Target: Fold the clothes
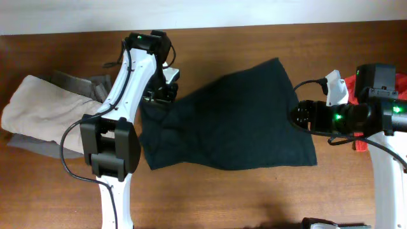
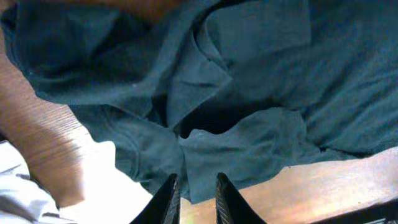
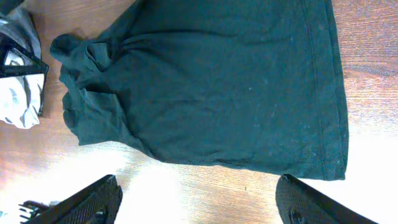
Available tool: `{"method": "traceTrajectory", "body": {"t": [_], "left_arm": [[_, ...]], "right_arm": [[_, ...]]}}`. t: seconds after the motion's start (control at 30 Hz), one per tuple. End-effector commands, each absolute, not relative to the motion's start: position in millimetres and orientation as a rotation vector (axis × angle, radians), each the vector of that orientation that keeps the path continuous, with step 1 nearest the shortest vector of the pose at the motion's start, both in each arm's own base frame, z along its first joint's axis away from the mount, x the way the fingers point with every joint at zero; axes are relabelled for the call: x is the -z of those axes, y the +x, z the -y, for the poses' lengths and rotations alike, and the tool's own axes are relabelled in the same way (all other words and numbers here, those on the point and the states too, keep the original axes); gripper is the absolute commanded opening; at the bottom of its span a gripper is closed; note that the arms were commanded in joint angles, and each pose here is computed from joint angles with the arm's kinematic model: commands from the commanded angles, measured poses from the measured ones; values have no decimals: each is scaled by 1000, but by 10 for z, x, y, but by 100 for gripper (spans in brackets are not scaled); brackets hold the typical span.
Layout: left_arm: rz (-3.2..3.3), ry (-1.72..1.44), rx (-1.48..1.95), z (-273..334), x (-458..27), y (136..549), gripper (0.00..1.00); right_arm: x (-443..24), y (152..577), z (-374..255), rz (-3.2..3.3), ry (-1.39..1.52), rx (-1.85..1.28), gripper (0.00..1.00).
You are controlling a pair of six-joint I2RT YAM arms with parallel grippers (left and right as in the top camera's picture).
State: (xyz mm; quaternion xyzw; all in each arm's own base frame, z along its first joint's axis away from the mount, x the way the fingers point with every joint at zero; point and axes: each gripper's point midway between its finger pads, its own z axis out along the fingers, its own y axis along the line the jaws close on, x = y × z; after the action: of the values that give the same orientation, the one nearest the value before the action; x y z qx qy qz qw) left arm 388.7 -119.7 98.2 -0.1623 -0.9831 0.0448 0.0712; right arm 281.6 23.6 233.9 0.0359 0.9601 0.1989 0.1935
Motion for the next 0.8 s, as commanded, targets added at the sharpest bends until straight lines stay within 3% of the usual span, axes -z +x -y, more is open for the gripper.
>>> {"method": "traceTrajectory", "body": {"t": [0.0, 0.2, 0.37, 0.6, 0.63, 0.77], "left_arm": [[3004, -507, -175, 1254, -1030, 3969, 20], [3073, -541, -267, 1429, -738, 4172, 22], [3049, -580, -272, 1556, -365, 4113, 36], [3077, -604, -265, 1590, -280, 4169, 37], [3080, -605, -256, 1582, -279, 4176, 35], [3072, -638, -255, 1579, -278, 4167, 9]], "right_arm": [[-2344, 2816, -273, -2687, 83, -575, 84], [-2353, 2838, -269, -2678, 80, -571, 84], [-2353, 2838, -269, -2678, 80, -571, 84], [-2352, 2836, -269, -2679, 80, -571, 84], [-2352, 2834, -270, -2679, 81, -572, 84], [-2349, 2827, -271, -2682, 81, -573, 84]]}}
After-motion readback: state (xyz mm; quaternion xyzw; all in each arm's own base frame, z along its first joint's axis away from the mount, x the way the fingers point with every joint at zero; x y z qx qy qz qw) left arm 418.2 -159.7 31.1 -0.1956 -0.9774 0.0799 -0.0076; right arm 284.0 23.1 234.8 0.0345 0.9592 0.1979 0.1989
